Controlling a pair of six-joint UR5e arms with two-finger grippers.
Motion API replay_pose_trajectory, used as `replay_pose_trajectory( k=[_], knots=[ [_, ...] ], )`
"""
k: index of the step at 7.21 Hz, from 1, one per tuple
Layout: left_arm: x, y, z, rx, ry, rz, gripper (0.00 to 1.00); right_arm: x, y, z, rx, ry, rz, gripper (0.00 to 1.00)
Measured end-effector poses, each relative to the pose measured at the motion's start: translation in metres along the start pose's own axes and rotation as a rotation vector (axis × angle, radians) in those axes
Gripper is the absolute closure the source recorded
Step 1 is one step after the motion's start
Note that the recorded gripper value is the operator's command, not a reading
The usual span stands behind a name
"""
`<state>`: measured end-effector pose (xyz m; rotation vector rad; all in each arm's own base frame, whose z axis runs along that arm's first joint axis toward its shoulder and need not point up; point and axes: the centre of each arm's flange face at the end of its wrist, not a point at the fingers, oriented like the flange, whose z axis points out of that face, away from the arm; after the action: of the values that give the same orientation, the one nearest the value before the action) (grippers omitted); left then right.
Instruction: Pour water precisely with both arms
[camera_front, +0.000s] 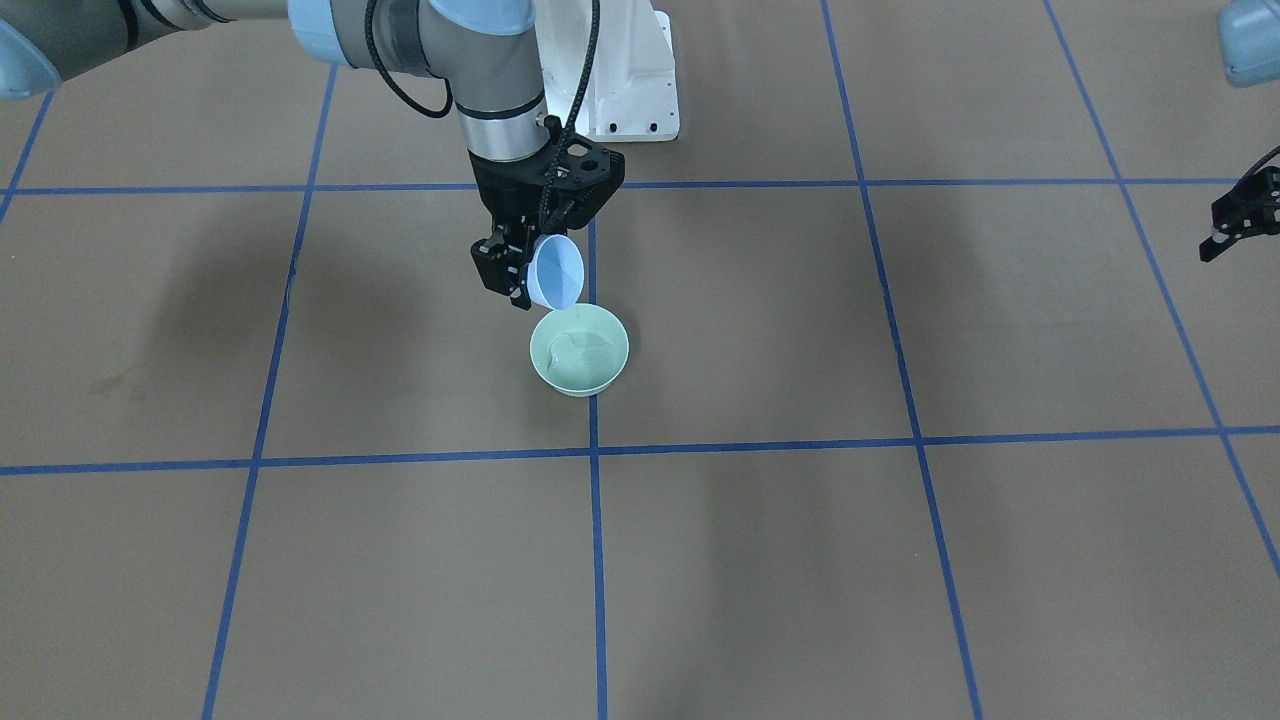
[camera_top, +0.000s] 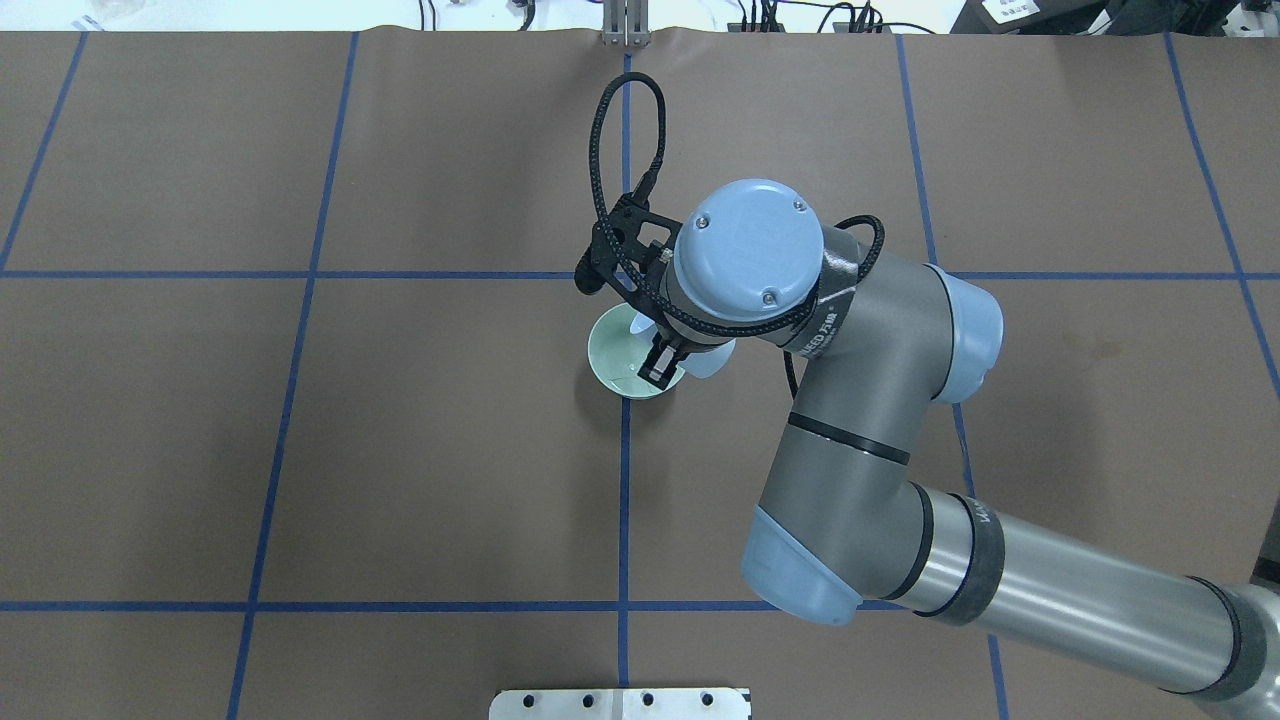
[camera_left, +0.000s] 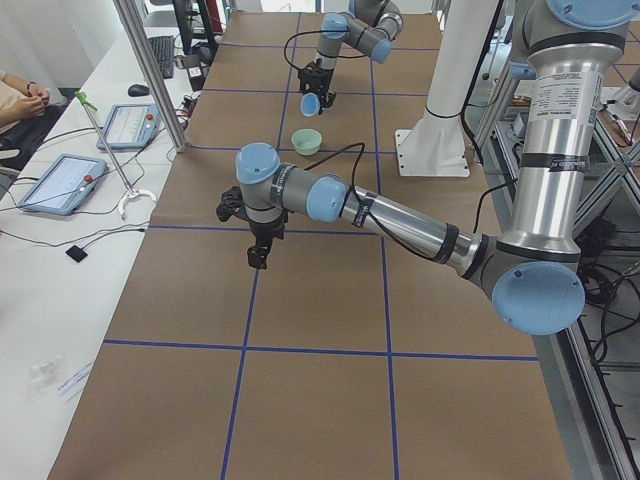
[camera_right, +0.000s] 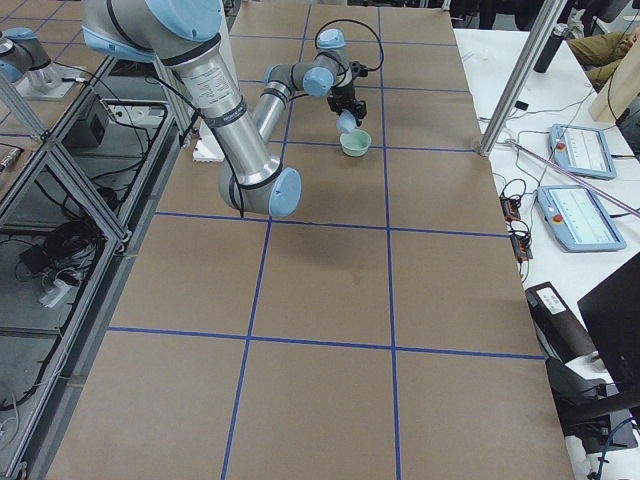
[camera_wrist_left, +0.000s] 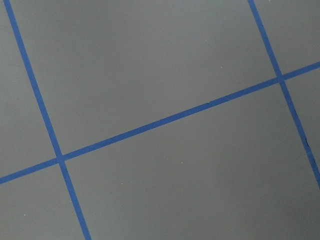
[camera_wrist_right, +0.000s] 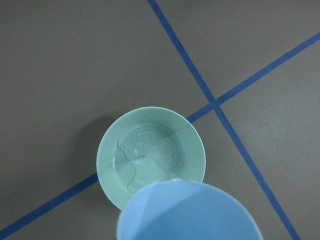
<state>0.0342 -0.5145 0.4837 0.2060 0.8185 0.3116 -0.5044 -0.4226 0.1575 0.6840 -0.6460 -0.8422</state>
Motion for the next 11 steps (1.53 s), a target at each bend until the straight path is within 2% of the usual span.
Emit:
replay_pose_trajectory(
  k=[2, 4, 5, 8, 11],
  knots=[
    [0.000, 0.000, 0.000, 0.001, 0.000, 0.001, 0.00, 0.007, 0.008, 0.000, 0.110, -0.016, 0.018, 1.00],
    [0.001, 0.000, -0.001, 0.003, 0.000, 0.003, 0.00, 0.016, 0.007, -0.007, 0.207, -0.029, 0.114, 1.00],
    [0.001, 0.000, -0.001, 0.004, 0.000, 0.004, 0.00, 0.019, 0.005, -0.010, 0.245, -0.029, 0.209, 1.00],
    [0.002, -0.001, -0.002, 0.008, 0.000, 0.009, 0.00, 0.031, 0.004, -0.015, 0.329, 0.021, 0.506, 1.00],
    [0.002, -0.001, -0.002, 0.010, 0.000, 0.010, 0.00, 0.042, 0.003, -0.020, 0.456, 0.139, 0.801, 1.00]
  ],
)
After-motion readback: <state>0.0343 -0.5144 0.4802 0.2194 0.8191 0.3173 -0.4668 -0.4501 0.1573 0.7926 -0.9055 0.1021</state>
